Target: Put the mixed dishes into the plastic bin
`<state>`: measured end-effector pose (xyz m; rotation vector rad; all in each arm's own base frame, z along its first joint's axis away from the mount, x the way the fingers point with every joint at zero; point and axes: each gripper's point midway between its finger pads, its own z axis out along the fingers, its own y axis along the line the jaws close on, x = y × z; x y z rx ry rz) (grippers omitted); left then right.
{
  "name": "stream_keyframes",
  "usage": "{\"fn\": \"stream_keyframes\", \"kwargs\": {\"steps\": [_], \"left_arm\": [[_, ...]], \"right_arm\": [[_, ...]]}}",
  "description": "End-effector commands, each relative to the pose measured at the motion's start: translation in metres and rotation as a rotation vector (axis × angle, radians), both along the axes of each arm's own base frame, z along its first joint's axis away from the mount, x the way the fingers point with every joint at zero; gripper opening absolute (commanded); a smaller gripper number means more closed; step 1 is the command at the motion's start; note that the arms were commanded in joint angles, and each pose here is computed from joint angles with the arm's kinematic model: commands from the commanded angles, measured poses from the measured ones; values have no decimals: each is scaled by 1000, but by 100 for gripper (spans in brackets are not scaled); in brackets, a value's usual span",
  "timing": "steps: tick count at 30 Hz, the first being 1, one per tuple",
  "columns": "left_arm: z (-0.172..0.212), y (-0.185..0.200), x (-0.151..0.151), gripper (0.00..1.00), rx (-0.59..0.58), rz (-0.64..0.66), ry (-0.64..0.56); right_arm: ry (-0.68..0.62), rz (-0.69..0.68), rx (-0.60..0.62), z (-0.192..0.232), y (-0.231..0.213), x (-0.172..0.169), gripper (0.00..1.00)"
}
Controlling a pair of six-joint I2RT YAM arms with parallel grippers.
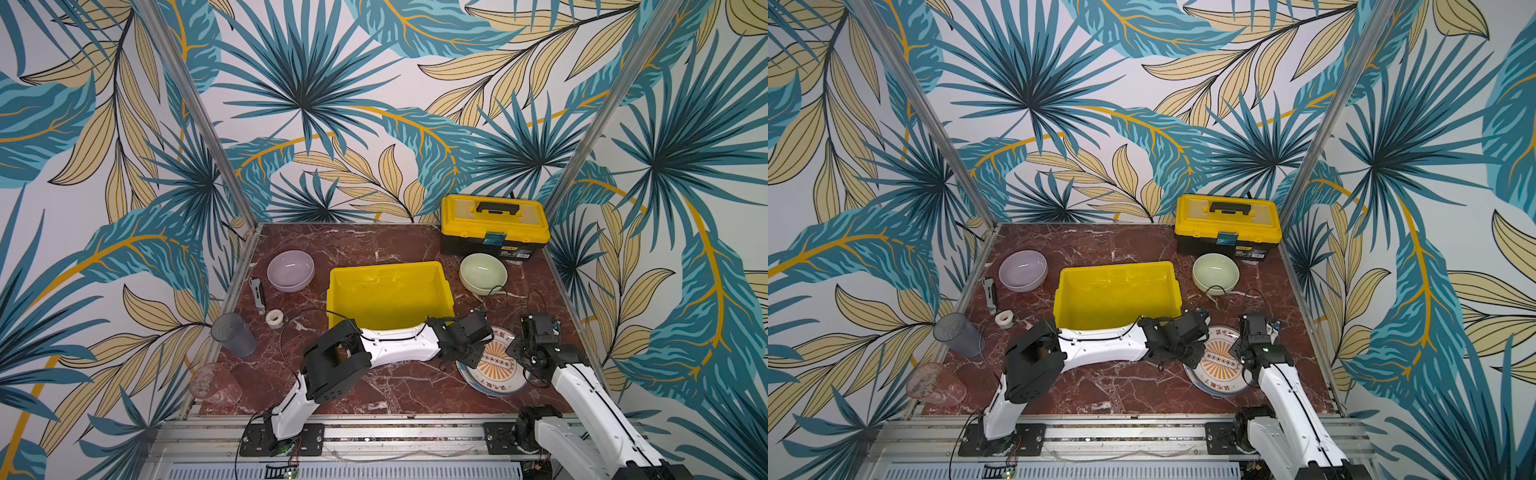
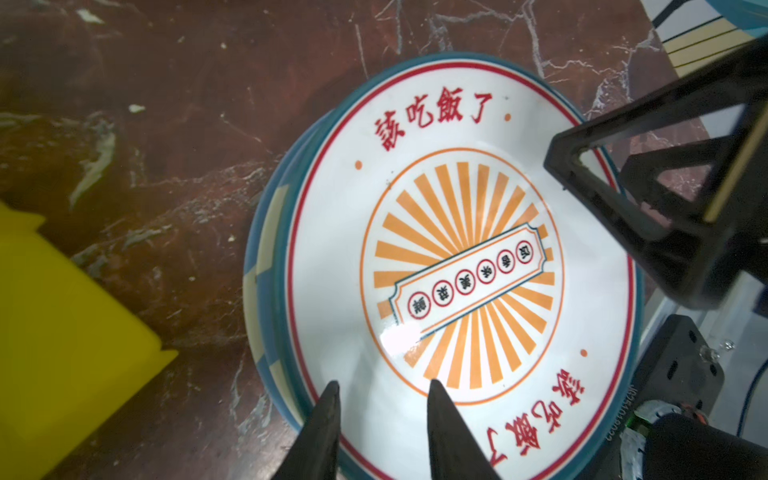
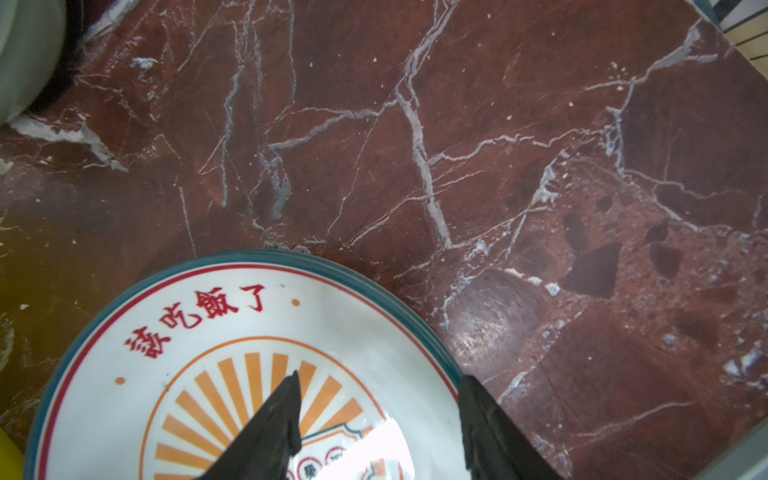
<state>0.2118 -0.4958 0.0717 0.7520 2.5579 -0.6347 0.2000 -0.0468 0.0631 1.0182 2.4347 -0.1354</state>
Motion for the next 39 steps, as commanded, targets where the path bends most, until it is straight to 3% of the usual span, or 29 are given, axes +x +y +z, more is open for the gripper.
{"fn": "stream_keyframes", "kwargs": {"steps": [1, 7, 13, 30, 39], "left_arm": [[3, 15, 12, 42, 60, 76, -49], [-1, 26, 16, 45, 106, 93, -74], [-9, 26, 12, 43, 115, 83, -48], [-13, 16, 2, 22, 72, 50, 9], [-17, 11, -4, 20, 45, 33, 62]], "right_arm": [[25, -2, 8, -8, 1, -6, 62], [31, 0, 9, -10, 1, -4, 60], [33, 12, 25, -10, 4, -3, 49], [24, 88, 117, -11, 24, 4, 36], [29, 111, 119, -11, 26, 5, 33]]}}
